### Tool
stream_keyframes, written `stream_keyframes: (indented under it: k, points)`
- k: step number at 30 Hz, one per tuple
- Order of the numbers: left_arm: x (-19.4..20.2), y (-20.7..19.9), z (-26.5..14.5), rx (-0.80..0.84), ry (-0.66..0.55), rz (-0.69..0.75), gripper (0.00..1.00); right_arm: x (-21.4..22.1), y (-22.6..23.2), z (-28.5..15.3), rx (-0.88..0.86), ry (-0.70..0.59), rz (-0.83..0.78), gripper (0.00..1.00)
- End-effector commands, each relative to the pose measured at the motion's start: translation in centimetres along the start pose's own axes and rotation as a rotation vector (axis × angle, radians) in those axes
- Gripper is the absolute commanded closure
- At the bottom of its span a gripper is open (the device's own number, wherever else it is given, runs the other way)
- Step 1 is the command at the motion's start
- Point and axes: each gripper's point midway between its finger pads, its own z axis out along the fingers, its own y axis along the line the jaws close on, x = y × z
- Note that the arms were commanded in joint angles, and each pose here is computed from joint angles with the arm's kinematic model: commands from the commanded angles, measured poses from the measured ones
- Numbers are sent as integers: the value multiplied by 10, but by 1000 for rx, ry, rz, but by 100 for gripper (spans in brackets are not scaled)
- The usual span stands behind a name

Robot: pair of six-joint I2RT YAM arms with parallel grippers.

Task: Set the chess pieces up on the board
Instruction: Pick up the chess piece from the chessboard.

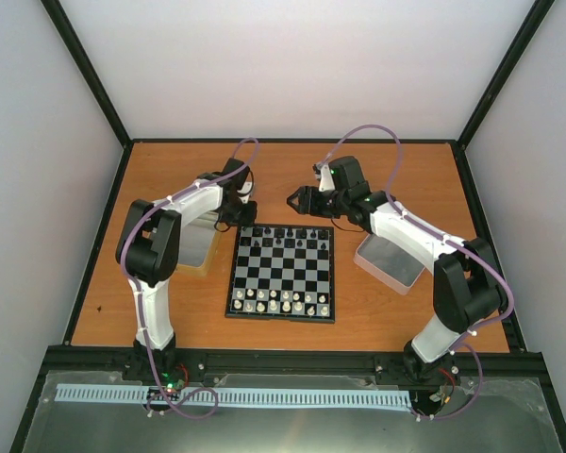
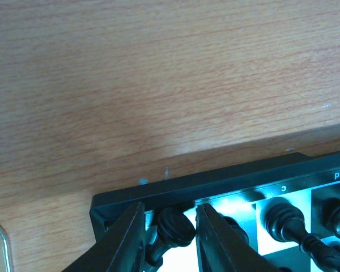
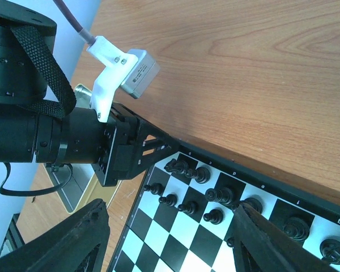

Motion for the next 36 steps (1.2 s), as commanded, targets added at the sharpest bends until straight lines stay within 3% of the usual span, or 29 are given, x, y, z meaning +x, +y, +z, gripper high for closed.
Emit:
stream_keyframes:
  k: [1, 8, 15, 20, 31, 36]
  points:
    - [-8, 2, 2, -12, -16, 11, 75, -10, 13, 0, -24, -25, -27, 40]
    - [-2, 6, 7, -22, 2, 3, 70, -9, 17, -2, -28, -22, -41, 40]
    - [1, 8, 8, -30, 3, 0, 82, -7, 23, -1, -29, -18, -59, 40]
    - [-4, 9, -6, -35, -35, -36, 83, -5, 32, -2, -33, -23, -79, 39]
    - [-27, -3, -90, 217, -186, -345, 83, 14, 74, 13, -64, -53, -141, 37]
    - [-33, -28, -124, 422, -222, -470, 82, 17, 100, 22, -129, -98, -149, 37]
